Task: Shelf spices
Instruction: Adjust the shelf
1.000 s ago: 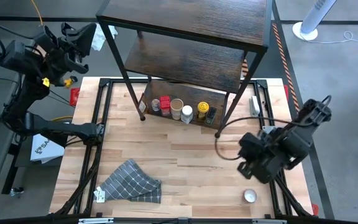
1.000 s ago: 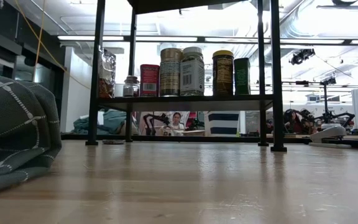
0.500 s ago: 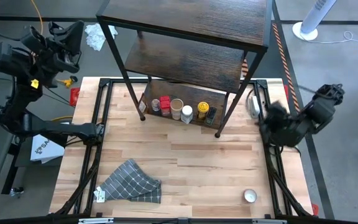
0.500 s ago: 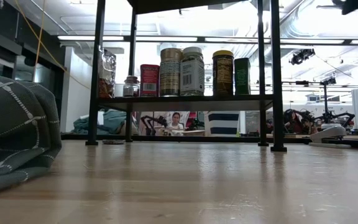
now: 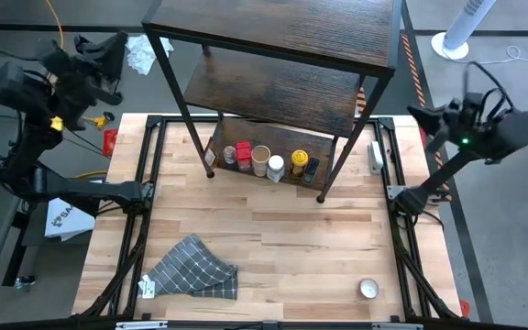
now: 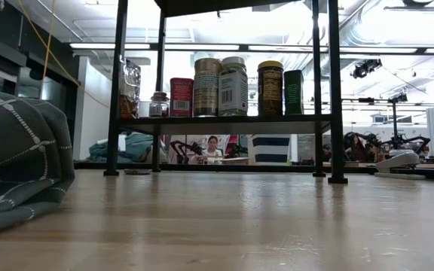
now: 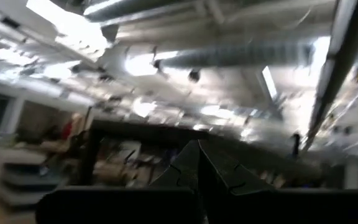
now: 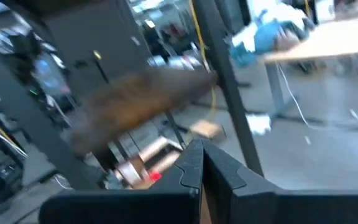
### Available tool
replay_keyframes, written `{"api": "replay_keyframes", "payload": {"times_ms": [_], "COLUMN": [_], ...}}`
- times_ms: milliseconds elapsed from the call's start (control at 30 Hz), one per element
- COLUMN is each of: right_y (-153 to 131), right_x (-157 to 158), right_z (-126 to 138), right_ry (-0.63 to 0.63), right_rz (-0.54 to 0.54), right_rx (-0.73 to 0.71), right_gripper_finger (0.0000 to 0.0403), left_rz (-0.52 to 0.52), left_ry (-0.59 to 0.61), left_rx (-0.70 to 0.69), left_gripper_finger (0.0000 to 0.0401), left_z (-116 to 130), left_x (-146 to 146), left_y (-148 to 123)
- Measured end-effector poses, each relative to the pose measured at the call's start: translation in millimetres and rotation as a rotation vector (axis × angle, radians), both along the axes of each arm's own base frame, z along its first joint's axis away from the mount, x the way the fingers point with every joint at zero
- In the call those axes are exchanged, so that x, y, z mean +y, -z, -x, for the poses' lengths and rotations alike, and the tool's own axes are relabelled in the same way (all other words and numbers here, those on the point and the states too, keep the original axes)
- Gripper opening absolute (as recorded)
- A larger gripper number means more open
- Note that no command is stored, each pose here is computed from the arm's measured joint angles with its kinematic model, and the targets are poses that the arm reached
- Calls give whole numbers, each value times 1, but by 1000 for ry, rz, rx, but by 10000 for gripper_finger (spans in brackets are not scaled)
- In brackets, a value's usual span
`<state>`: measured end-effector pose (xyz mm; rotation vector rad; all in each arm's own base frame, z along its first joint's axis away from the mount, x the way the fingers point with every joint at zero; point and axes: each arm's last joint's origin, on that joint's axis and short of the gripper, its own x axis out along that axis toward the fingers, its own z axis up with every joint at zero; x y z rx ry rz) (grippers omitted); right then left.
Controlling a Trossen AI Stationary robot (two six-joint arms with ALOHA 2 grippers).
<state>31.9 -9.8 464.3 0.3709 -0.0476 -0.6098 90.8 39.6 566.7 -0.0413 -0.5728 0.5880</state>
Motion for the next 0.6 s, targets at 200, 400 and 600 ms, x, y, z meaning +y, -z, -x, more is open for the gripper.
{"api": "replay_keyframes", "payload": {"times_ms": [200, 400, 600], "right_y": [-32, -34, -35], "right_x": [20, 35, 36], "right_z": [-24, -42, -59], "right_ry": [-31, -21, 57], "right_rz": [156, 201, 183], "right_rx": [-42, -11, -21], "right_gripper_finger": [0, 0, 0], "left_rz": [144, 224, 169], "left_ry": [-180, -332, -369], "left_rx": [218, 328, 429], "left_gripper_finger": [0, 0, 0], "left_z": [-11, -14, -34], "left_x": [9, 14, 25], "left_y": [22, 35, 39]}}
